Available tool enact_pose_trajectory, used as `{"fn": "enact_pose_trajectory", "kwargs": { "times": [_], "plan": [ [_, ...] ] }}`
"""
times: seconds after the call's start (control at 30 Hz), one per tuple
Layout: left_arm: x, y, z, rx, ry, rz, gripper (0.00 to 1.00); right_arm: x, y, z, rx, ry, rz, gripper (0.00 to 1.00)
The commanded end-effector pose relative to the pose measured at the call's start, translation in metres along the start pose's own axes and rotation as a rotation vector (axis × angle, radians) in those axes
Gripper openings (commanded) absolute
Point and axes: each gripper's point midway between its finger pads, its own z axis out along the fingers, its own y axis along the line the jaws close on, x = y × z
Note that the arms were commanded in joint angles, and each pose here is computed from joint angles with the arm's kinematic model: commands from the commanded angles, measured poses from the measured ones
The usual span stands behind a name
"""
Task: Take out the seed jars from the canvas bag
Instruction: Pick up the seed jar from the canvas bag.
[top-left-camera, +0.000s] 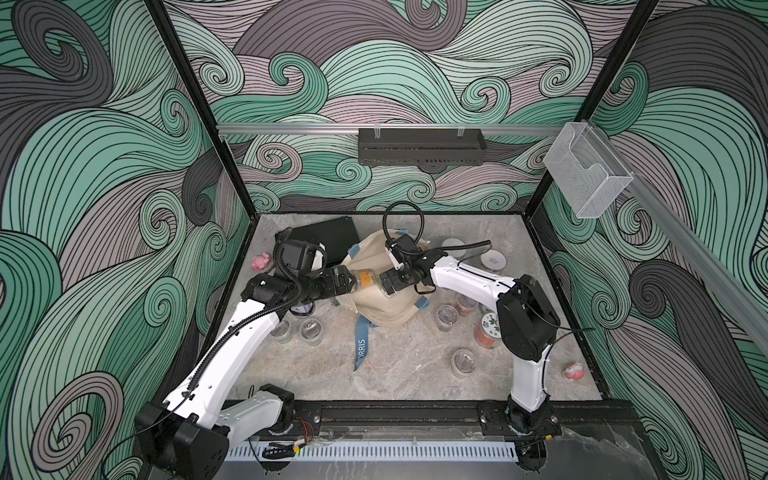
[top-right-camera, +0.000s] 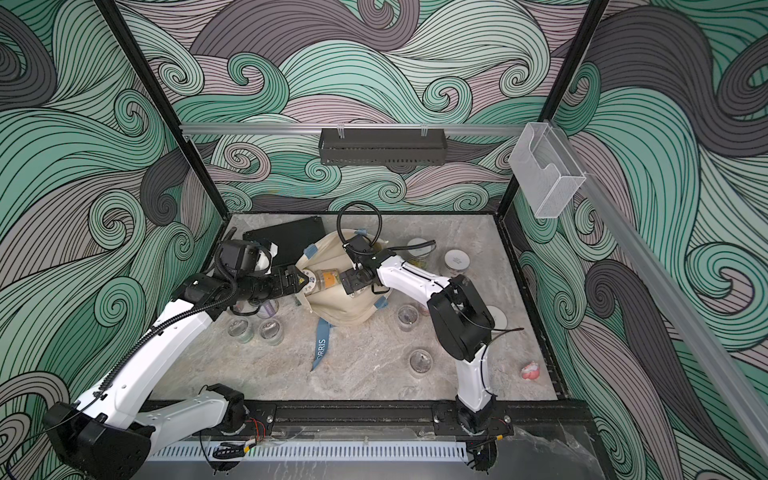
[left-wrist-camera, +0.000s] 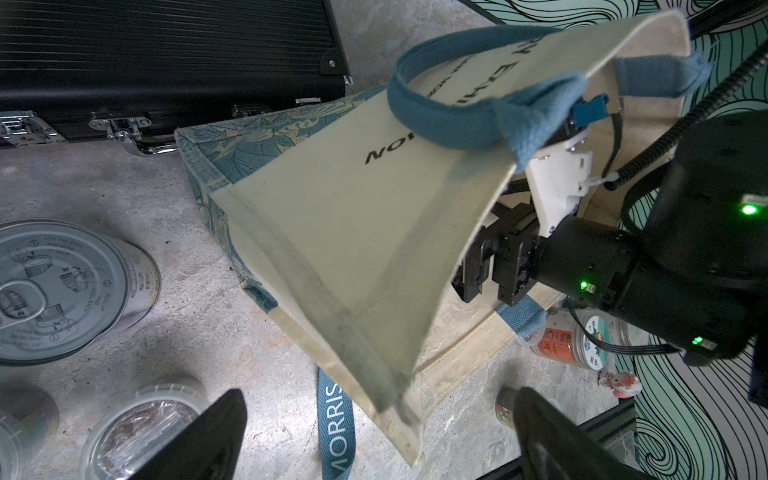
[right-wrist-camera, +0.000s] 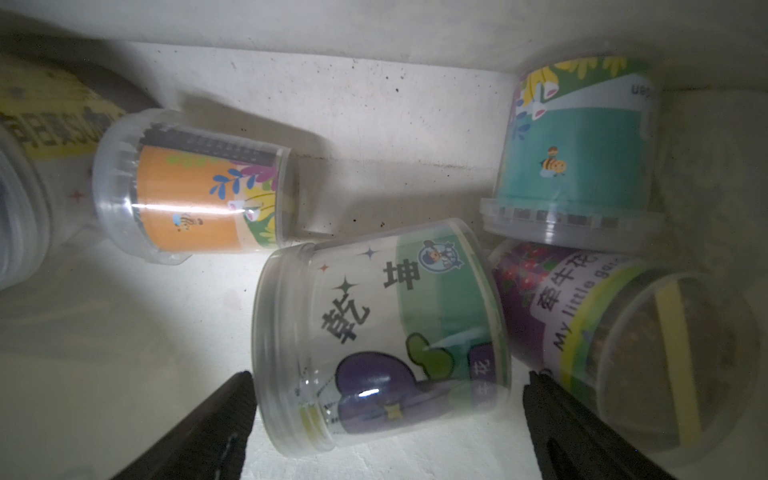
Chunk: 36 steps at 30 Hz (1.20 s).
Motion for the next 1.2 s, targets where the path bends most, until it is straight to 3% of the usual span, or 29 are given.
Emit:
{"fn": "enact_pose_trajectory", "kwargs": {
  "times": [0.0,0.37,0.7,0.83,1.0,1.17],
  "plan": [
    [-0.002,-0.003,-0.001,0.014,-0.005,0.015,0.99,0.011,-0.004,0.010,-0.002,0.045,-0.010,0.99],
    [-0.003,-0.007,-0.010,0.029,-0.015,0.024,0.99,0.012,0.004,0.029,-0.030,0.066,0.001,0.99],
    [-0.009,-0.017,-0.038,0.064,-0.093,0.074,0.99,-0.011,0.008,-0.022,-0.089,-0.048,0.071,0.80],
    [-0.014,-0.024,-0.053,0.093,-0.143,0.109,0.99,-0.017,0.010,-0.048,-0.139,-0.094,0.121,0.78],
    [-0.020,-0.039,-0.072,0.145,-0.205,0.183,0.99,-0.019,0.017,-0.085,-0.279,-0.136,0.226,0.78],
    [-0.025,-0.058,-0.089,0.207,-0.278,0.292,0.99,-0.023,0.026,-0.128,-0.553,-0.154,0.387,0.77]
  ]
}}
